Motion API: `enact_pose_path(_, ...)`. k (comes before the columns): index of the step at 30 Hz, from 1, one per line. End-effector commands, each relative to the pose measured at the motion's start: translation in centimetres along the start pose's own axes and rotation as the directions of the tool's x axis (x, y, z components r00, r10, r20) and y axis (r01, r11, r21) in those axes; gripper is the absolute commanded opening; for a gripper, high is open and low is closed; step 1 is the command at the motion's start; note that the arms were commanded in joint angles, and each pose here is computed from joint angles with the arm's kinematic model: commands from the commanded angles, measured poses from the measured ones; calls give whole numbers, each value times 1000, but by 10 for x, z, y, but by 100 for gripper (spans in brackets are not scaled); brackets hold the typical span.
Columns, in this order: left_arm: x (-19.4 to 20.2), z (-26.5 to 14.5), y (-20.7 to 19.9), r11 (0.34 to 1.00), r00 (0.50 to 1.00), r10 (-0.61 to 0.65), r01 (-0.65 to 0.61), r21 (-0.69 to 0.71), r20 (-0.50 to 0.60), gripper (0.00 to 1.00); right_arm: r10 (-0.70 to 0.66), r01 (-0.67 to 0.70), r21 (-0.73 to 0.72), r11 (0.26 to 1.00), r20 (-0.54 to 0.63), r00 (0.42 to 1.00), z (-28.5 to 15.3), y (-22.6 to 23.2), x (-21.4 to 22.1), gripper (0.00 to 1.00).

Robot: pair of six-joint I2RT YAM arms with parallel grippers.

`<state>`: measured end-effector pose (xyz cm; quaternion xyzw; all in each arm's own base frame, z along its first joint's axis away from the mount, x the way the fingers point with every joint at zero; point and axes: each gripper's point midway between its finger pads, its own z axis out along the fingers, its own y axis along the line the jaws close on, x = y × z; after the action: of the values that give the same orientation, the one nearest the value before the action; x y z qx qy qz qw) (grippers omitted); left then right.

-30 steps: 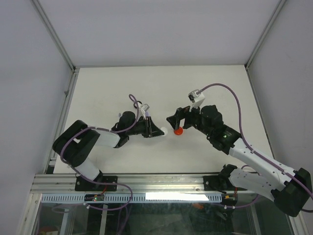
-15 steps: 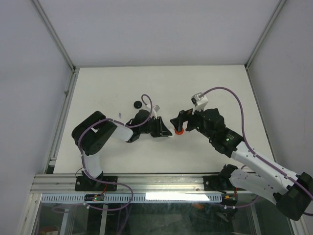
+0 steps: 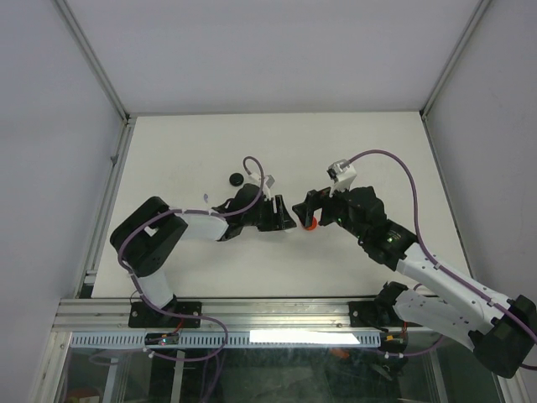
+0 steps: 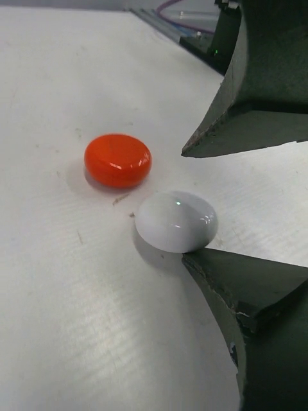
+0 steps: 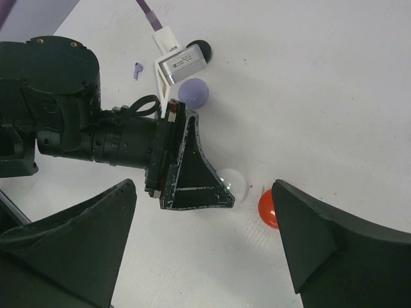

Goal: Insert the wireless bluetooth earbuds into the charging case
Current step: Place the charging case at the center of the board.

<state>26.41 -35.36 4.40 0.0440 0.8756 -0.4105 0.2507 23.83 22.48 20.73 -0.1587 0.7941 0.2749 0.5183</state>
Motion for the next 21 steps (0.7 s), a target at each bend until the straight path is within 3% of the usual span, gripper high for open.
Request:
enact_pose_path(1,-14,-19,15,986,995,89,-83,-147,41,61,-11,12,-18,1000,62,998,0,6,-18,90)
enact_pose_path(6,-36,-37,11,966,981,177,-157,-208,85,63,-16,16,-6,1000,56,998,0,3,-15,90)
enact_pose_path(21,-13,-5,-19,988,989,148,-148,-34,-14,58,-3,4,-22,1000,63,998,-2,5,-15,90)
